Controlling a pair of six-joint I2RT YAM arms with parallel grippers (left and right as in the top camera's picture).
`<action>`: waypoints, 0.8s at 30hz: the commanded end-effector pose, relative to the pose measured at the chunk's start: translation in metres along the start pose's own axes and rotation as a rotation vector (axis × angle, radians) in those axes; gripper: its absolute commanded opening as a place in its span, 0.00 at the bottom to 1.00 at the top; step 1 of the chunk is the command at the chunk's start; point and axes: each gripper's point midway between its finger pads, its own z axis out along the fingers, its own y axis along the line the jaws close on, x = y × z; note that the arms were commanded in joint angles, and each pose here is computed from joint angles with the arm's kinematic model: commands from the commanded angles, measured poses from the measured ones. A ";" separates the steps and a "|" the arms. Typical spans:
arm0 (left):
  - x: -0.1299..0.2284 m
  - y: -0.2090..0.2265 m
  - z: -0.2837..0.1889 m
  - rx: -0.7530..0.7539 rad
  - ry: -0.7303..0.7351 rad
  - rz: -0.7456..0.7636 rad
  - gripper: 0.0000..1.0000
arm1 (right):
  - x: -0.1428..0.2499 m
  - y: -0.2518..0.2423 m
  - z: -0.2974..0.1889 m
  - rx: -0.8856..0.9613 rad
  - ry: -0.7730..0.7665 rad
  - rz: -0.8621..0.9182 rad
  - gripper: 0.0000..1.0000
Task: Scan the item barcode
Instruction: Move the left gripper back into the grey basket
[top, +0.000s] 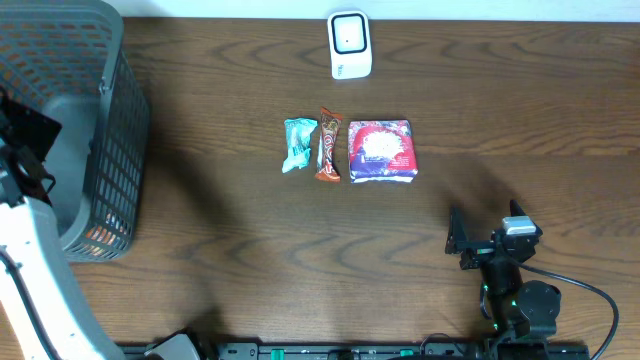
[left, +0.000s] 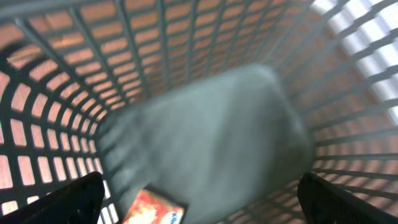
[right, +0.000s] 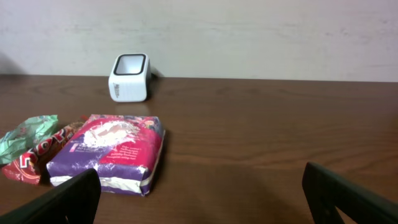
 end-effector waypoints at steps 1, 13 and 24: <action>0.012 0.008 0.025 -0.069 0.072 -0.004 0.99 | 0.001 -0.002 0.000 0.008 0.004 0.012 0.99; 0.080 0.028 0.097 -0.254 0.371 0.089 0.99 | 0.001 -0.002 0.000 0.007 0.004 0.012 0.99; 0.122 0.046 0.120 -0.343 0.561 0.021 0.91 | 0.001 -0.002 0.000 0.008 0.004 0.012 0.99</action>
